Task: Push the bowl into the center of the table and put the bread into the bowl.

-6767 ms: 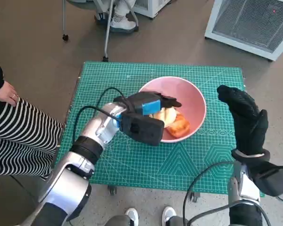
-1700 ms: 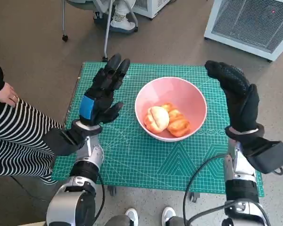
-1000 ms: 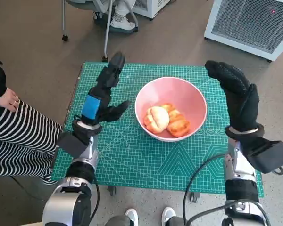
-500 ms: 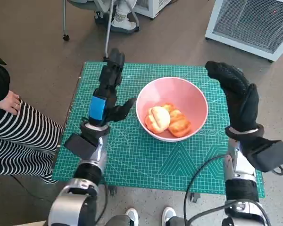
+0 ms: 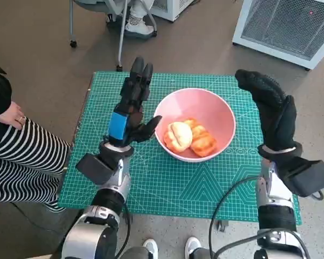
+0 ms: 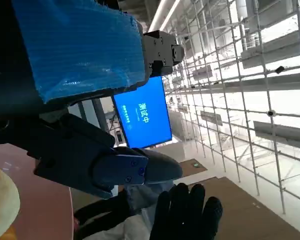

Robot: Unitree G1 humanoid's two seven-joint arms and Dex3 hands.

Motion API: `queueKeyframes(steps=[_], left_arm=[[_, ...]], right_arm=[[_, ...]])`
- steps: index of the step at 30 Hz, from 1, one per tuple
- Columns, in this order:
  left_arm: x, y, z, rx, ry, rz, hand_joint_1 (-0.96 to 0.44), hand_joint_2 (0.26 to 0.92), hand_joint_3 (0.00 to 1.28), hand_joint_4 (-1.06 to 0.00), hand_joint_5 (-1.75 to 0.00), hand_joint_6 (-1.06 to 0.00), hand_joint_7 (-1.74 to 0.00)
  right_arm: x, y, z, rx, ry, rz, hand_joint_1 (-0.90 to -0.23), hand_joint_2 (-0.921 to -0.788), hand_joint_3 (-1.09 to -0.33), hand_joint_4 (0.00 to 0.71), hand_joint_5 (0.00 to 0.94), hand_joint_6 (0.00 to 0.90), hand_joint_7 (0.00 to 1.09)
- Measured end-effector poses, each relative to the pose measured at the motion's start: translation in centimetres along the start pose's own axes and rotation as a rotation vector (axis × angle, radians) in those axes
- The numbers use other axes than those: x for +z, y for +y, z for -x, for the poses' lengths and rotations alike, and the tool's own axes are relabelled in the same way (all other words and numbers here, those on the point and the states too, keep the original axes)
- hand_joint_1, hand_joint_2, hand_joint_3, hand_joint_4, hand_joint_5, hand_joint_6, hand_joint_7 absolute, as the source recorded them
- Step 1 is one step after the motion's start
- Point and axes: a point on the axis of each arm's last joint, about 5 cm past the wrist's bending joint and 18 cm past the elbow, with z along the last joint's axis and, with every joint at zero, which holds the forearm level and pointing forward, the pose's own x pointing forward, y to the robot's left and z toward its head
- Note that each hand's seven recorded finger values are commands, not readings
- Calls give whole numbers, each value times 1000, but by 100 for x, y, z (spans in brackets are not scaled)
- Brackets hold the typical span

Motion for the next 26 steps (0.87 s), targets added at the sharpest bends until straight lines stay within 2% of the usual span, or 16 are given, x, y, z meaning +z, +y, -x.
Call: queueKeyframes(steps=[26], left_arm=[[5,76,5,-54,-9,45,-670,921,370,1,1,0,0]], right_arm=[[25,-1,-76,2,-20,1,-733,-921,-754,130,1,26,455]])
